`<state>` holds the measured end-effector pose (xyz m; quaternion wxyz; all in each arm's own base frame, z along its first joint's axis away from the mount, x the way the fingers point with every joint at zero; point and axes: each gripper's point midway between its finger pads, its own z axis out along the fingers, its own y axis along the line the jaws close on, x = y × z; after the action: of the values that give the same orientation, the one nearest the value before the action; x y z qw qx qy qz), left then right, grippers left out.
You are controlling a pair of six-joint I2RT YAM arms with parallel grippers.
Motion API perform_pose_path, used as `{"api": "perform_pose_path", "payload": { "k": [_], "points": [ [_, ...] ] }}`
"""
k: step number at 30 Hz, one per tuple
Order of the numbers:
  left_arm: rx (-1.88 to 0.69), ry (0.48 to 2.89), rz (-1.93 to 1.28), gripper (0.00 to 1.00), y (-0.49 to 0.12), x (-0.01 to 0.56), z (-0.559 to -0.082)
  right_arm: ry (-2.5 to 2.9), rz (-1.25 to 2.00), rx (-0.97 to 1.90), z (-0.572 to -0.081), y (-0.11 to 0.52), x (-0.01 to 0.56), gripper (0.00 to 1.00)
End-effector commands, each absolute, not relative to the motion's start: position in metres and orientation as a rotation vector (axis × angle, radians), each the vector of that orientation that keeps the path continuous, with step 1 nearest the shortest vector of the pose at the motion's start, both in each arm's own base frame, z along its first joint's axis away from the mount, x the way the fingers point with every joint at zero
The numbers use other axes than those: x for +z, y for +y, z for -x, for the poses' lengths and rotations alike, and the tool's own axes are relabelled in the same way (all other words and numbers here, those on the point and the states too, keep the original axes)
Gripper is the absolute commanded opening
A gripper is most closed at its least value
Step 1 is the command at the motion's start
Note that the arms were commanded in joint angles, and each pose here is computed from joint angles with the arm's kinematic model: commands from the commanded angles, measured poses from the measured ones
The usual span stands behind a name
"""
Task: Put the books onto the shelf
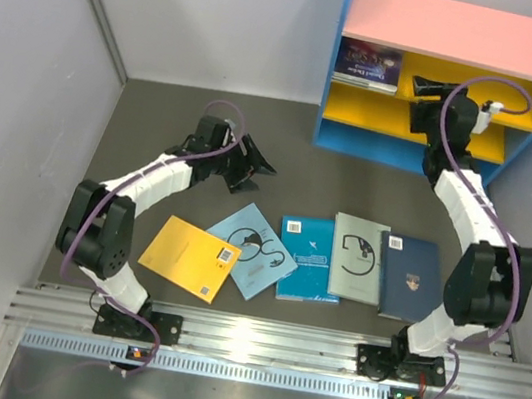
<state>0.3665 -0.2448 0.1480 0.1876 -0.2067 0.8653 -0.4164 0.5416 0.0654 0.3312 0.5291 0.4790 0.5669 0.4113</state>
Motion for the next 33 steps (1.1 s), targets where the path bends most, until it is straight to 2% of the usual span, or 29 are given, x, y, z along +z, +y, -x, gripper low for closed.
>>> {"api": "perform_pose_path", "payload": {
  "k": [1,3,4,7,10,12,15,22,33],
  "points": [
    [-1.1,2.36,0.504,0.74,-0.231,0.181,-0.373,1.456,-1.016,0.836,-0.504,0.043,0.345,0.72],
    [-1.047,2.368,0.508,0.75,-0.221,0.18,-0.37,1.535,-0.926,0.799,-0.484,0.049,0.35,0.79],
    [-0.999,2.414,0.518,0.76,-0.213,0.17,-0.363,1.584,-0.83,0.758,-0.477,0.054,0.351,0.8],
    [-0.862,2.513,0.579,0.78,-0.188,0.145,-0.344,1.805,-0.567,0.843,-0.446,0.114,0.325,0.83],
    [-0.75,2.591,0.681,0.8,-0.163,0.121,-0.319,2.029,-0.335,1.058,-0.394,0.189,0.274,0.85],
    [-0.699,2.602,0.728,0.81,-0.152,0.117,-0.306,2.133,-0.16,1.235,-0.352,0.235,0.239,0.9],
    [-0.637,2.613,0.779,0.82,-0.14,0.11,-0.287,2.217,0.007,1.425,-0.315,0.271,0.207,0.92],
    [-0.626,2.643,0.873,0.81,-0.133,0.088,-0.249,2.318,0.397,1.498,-0.301,0.34,0.18,0.93],
    [-0.616,2.595,0.859,0.81,-0.124,0.101,-0.236,2.591,0.573,1.334,-0.29,0.374,0.072,0.93]
  ]
}}
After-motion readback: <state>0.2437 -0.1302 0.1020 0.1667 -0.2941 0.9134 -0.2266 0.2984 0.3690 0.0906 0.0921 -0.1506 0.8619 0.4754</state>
